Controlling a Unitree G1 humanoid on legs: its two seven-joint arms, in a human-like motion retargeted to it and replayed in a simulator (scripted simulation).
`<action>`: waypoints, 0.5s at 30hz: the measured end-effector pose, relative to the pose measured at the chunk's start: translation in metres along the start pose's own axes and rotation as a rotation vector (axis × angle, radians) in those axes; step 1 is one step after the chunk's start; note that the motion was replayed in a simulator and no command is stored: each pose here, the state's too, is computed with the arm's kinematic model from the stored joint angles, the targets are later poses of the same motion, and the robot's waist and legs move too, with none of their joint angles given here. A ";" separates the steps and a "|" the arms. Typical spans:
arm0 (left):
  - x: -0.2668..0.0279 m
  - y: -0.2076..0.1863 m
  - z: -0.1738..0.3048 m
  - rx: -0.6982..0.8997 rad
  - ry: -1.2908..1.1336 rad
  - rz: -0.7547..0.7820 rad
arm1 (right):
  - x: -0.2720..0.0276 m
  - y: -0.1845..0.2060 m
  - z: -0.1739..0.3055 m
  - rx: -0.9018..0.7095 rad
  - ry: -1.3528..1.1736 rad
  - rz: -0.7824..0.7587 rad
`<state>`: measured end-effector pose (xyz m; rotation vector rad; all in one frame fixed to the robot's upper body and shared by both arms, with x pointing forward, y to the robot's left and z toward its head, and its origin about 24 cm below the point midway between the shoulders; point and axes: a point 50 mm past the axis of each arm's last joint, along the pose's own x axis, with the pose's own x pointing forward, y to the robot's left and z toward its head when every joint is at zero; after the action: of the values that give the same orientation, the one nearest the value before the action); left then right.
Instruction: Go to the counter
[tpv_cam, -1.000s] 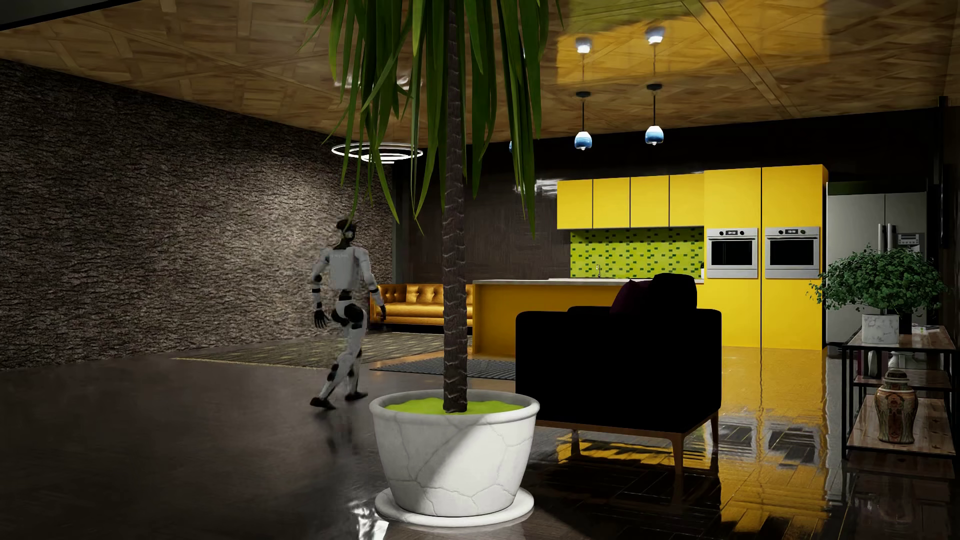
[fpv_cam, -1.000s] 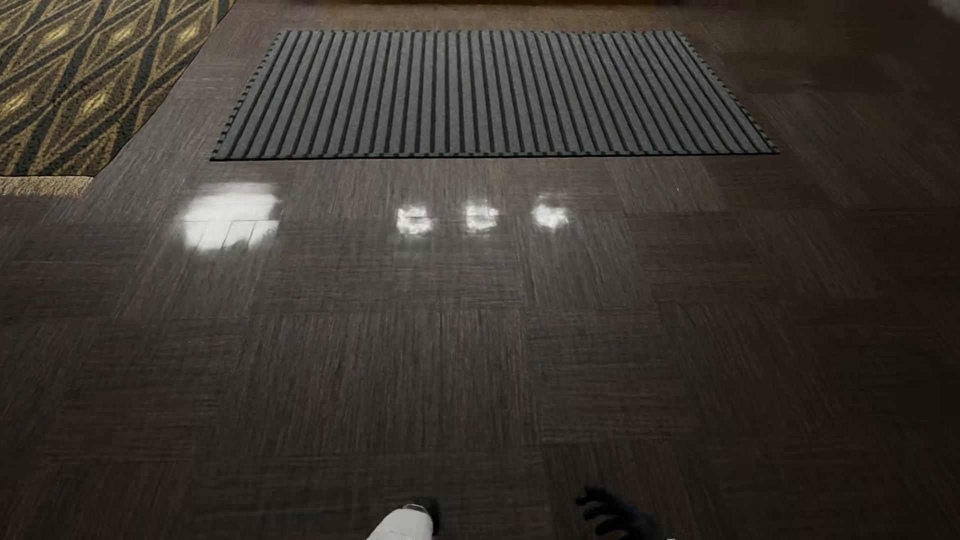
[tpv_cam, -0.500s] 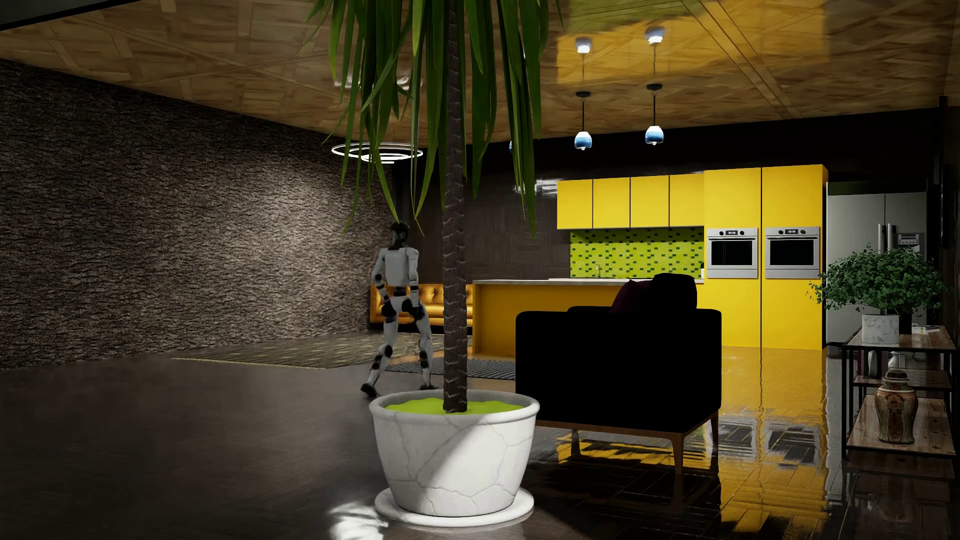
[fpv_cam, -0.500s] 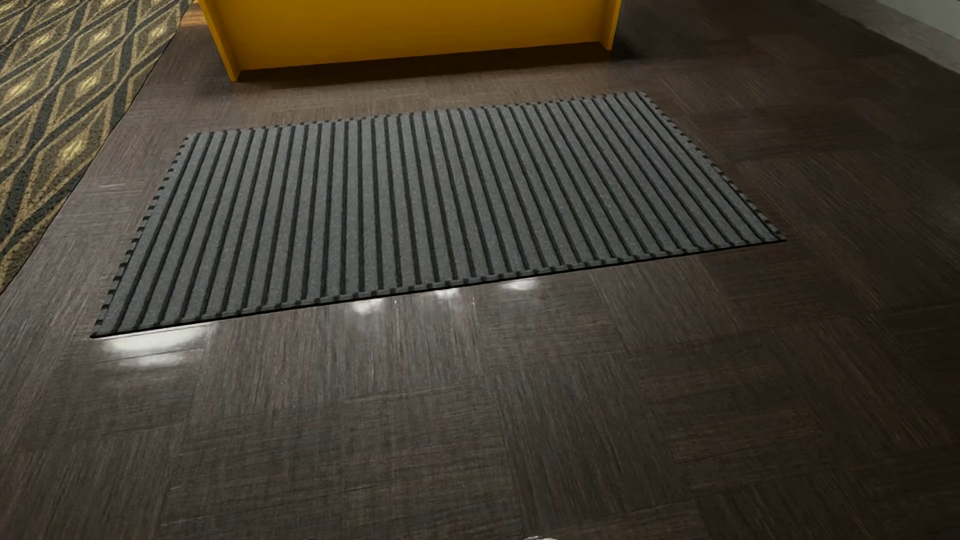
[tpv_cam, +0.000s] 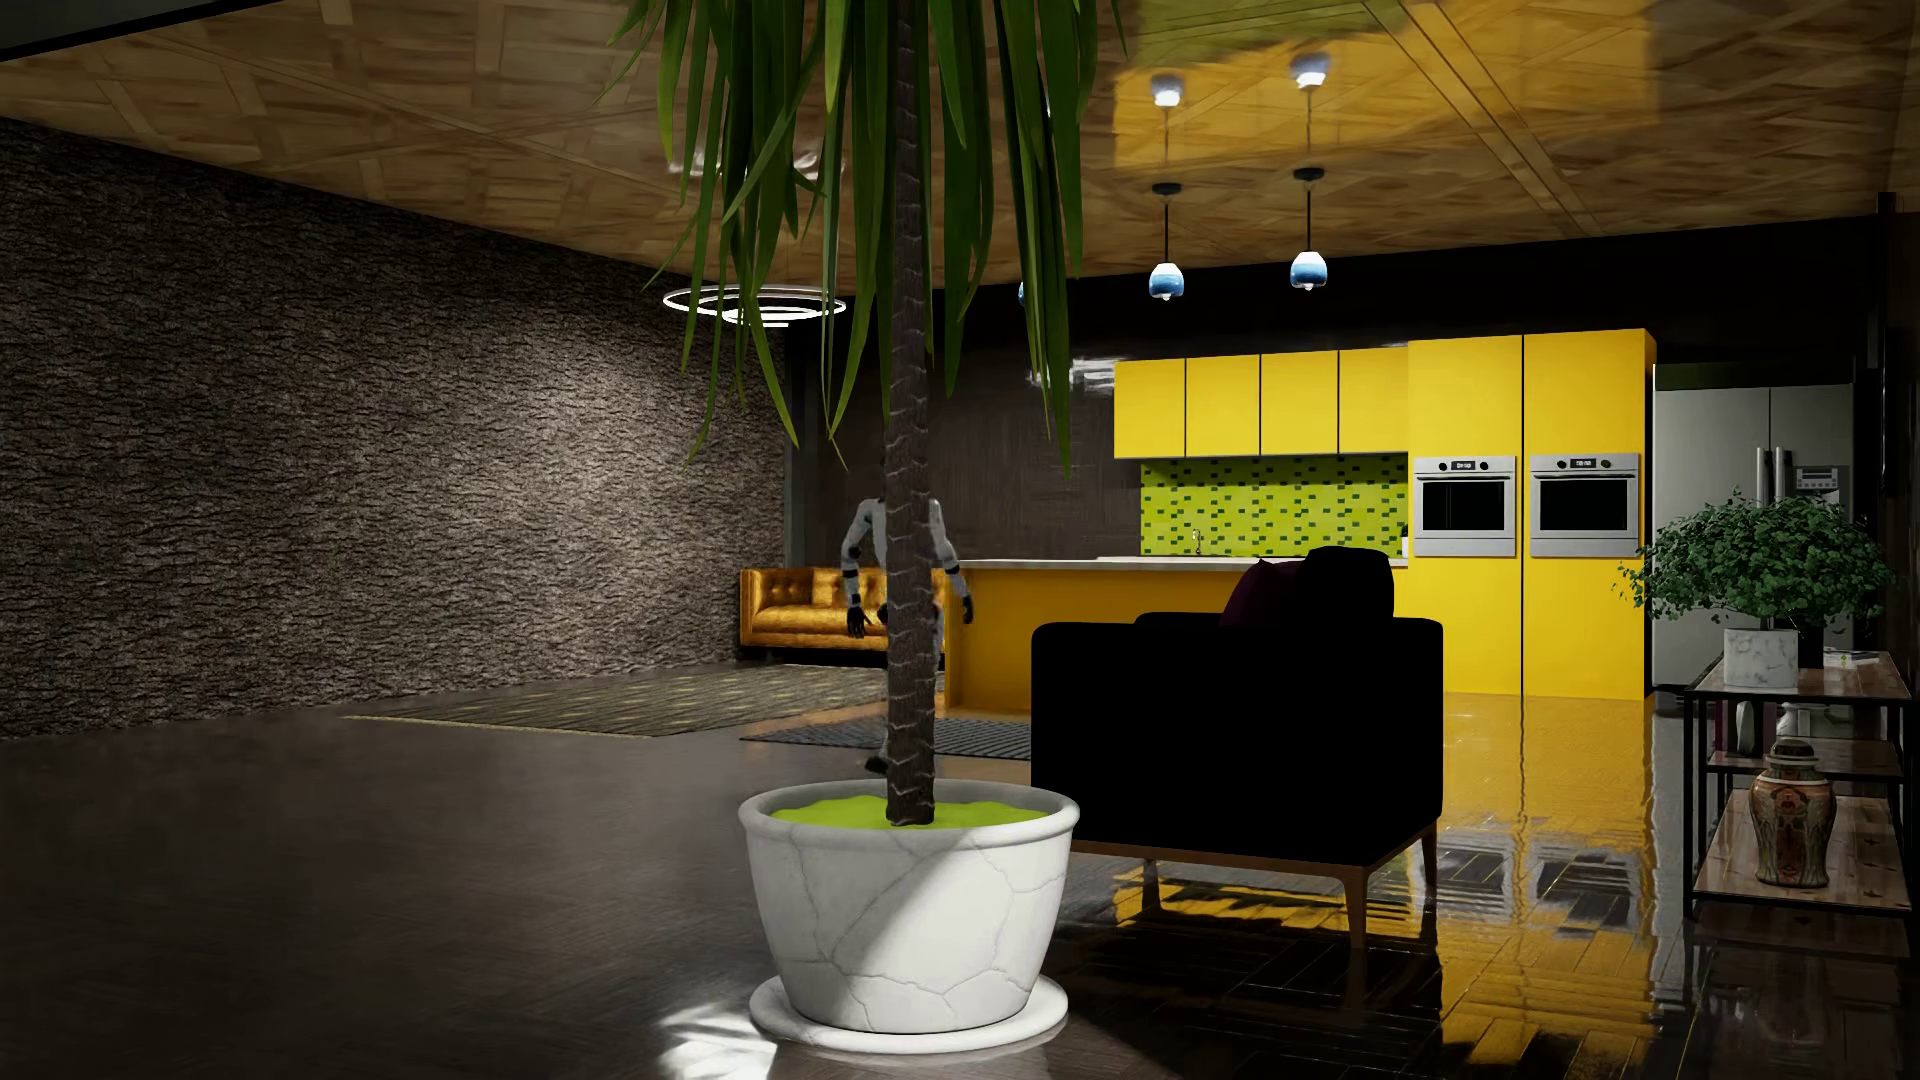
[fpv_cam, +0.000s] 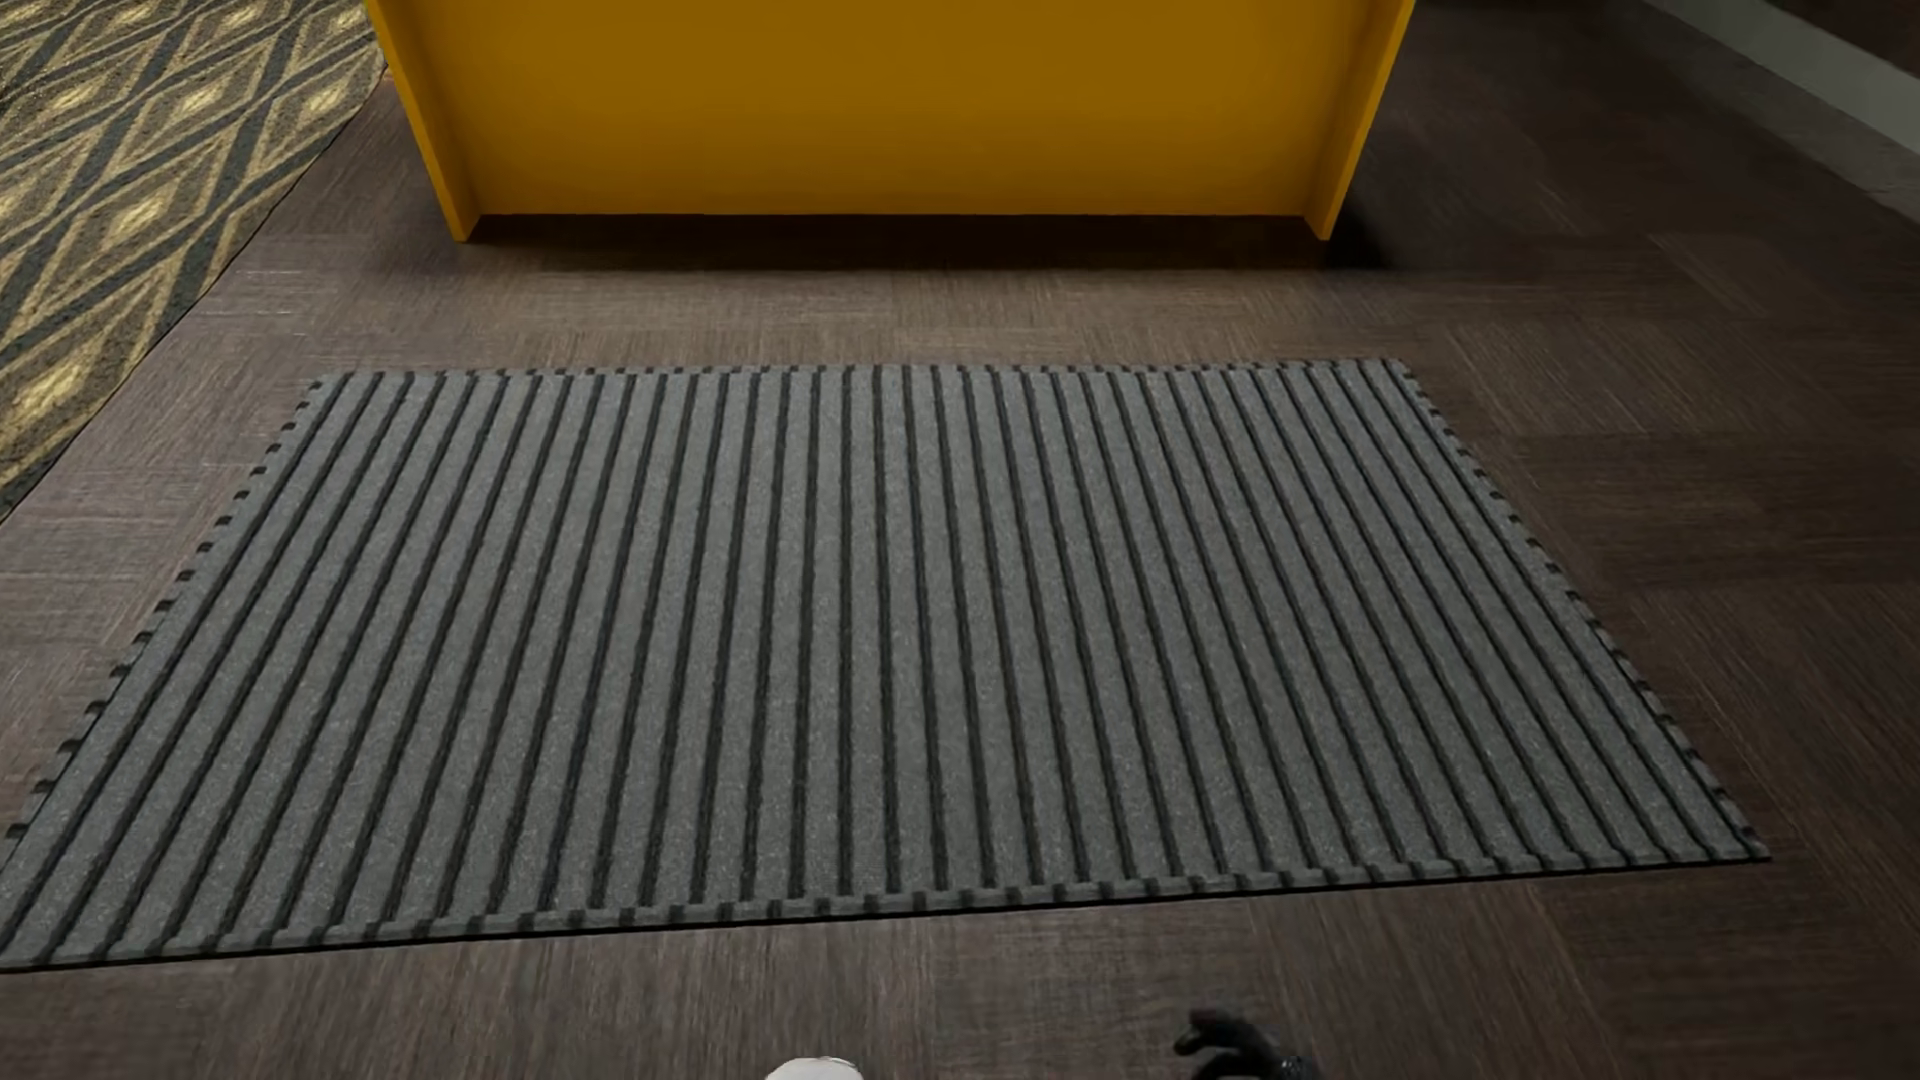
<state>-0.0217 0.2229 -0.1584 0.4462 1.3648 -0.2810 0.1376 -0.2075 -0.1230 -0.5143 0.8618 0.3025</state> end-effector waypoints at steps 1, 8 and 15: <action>-0.001 -0.004 -0.007 -0.005 0.022 -0.007 | 0.004 -0.014 0.017 0.007 -0.055 -0.041; -0.002 0.000 -0.027 -0.025 0.124 0.006 | -0.003 0.029 -0.026 -0.007 0.116 0.081; -0.012 0.059 0.128 -0.087 -0.468 0.173 | -0.053 0.083 -0.110 -0.105 0.405 0.278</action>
<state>0.1141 0.2152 -0.1205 0.3933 0.8722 -0.1685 -0.0028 -0.2002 -0.1664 -0.5629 1.3210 0.5105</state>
